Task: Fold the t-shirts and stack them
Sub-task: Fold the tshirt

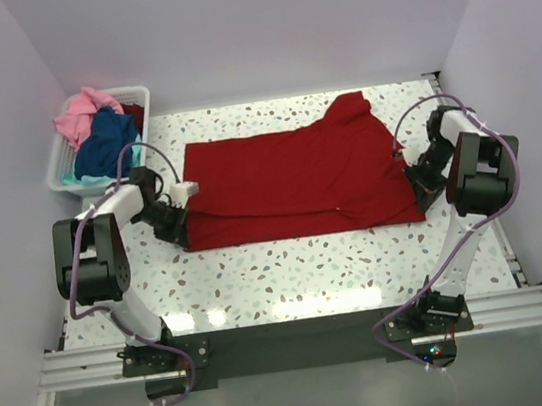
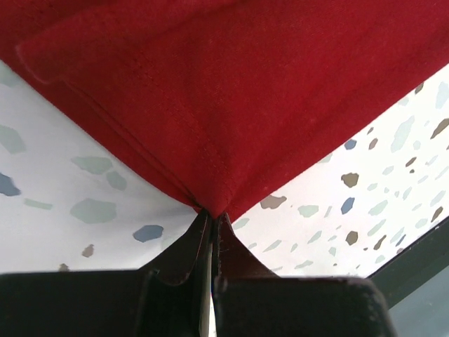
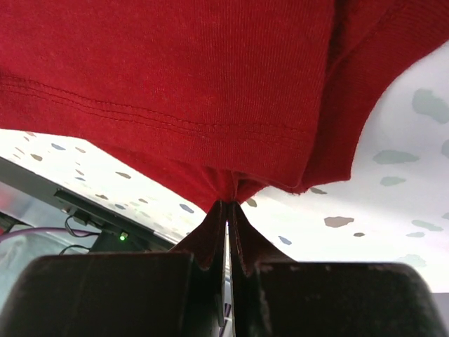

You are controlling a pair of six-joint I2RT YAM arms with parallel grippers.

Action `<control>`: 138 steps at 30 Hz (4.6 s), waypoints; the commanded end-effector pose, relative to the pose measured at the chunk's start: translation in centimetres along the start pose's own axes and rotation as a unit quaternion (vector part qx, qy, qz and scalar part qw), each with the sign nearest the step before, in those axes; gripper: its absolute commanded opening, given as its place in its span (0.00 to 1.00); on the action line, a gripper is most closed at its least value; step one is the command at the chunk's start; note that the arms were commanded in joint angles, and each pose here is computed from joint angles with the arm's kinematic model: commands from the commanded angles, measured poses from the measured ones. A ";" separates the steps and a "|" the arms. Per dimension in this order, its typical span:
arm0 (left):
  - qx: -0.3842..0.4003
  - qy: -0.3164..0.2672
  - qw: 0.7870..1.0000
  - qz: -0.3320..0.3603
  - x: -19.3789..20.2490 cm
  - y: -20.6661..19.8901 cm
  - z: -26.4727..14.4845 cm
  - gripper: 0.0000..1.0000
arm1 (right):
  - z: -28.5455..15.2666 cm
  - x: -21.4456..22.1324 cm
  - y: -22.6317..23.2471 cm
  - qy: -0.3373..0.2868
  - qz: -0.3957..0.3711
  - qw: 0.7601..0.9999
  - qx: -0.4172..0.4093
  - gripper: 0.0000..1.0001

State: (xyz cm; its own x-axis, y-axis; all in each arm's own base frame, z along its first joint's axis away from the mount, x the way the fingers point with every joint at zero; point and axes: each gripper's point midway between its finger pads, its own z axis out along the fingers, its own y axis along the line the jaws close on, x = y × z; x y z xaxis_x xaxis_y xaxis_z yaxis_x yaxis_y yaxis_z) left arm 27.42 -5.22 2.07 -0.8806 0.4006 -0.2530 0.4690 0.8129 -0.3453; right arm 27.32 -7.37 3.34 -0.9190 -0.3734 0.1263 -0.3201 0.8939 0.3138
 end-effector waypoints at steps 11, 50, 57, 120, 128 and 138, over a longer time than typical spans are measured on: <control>0.011 -0.095 0.991 0.093 -3.0 -2.1 -4.0 0.40 | -4.0 0.2 2.5 -0.037 -0.019 0.999 -0.016 0.45; 0.129 -0.375 0.531 0.749 -19.3 -43.7 14.9 0.52 | -2.0 -3.1 0.7 -0.017 0.078 0.996 -0.049 0.40; 0.141 -0.354 0.537 0.753 -18.5 -43.1 15.9 0.57 | -1.9 -2.6 1.0 -0.008 0.074 0.996 -0.055 0.44; 0.056 -0.445 0.660 0.603 -31.5 -34.8 11.0 0.02 | -5.7 -11.8 1.6 -0.169 0.110 0.973 -0.114 0.00; 0.026 -0.449 0.680 0.579 -32.5 -33.2 11.4 0.13 | -6.7 -14.7 1.8 -0.218 0.118 0.962 -0.111 0.00; -0.035 -0.432 0.788 0.437 -34.7 -27.5 10.9 0.42 | -8.5 -18.0 3.0 -0.275 0.125 0.942 -0.145 0.31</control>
State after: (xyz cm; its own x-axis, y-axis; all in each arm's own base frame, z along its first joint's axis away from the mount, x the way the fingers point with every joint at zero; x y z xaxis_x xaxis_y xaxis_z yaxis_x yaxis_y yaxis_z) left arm 41.90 -47.90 8.21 0.2979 0.4239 -0.8553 0.8811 0.2228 0.4173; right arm 42.32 -1.25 7.27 -0.9865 0.0673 -0.1494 -0.0276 0.8305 0.5564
